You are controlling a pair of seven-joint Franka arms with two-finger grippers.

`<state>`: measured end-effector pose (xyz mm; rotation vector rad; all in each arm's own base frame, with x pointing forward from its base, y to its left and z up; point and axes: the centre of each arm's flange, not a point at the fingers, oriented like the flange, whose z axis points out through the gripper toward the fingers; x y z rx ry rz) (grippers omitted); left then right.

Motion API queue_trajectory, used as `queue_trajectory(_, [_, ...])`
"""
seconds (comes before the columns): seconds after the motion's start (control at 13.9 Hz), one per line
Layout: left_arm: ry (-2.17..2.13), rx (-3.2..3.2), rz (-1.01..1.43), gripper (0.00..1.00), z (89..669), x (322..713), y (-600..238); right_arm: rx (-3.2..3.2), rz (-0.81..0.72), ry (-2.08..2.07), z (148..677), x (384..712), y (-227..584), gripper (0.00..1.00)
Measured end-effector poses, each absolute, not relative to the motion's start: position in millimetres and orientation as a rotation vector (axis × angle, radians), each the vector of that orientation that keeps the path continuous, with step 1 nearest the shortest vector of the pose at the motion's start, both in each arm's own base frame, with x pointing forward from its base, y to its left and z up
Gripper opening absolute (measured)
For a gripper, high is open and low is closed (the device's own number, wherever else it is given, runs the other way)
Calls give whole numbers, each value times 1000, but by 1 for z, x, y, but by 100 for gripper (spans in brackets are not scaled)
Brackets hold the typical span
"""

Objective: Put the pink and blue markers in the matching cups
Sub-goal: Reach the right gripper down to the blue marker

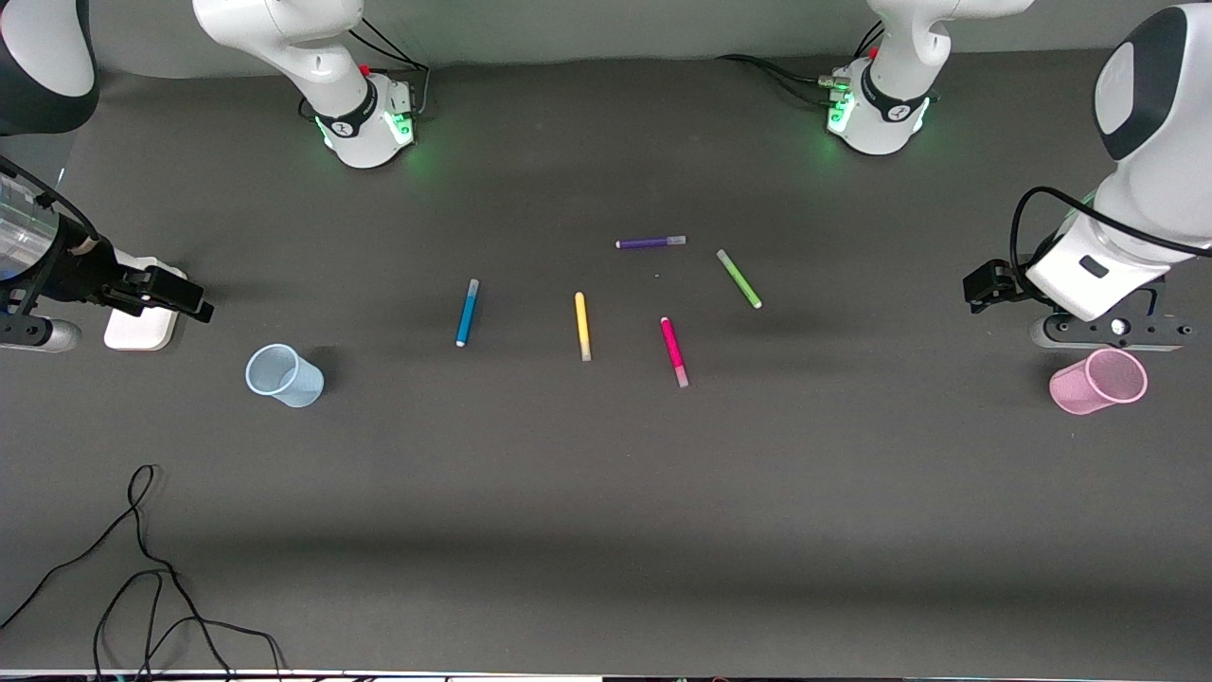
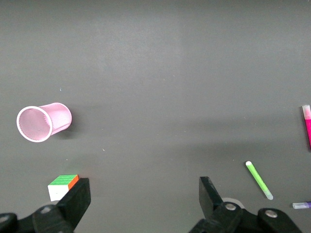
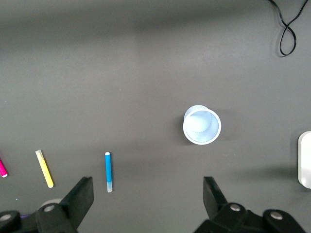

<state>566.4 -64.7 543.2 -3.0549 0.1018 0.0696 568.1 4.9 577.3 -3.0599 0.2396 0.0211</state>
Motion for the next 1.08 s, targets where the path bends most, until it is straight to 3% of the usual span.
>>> queue_trajectory(0.5, [102, -3055, 70, 100, 543, 566, -65, -3064, 64, 236, 566, 571, 8, 100])
queue_trajectory(0.79, [103, -3055, 69, 100, 543, 566, -65, -3067, 239, 200, 530, 579, 26, 100])
queue_trajectory(1.08, [103, -3055, 69, 100, 543, 566, -65, -3016, 370, 146, 491, 606, 84, 100])
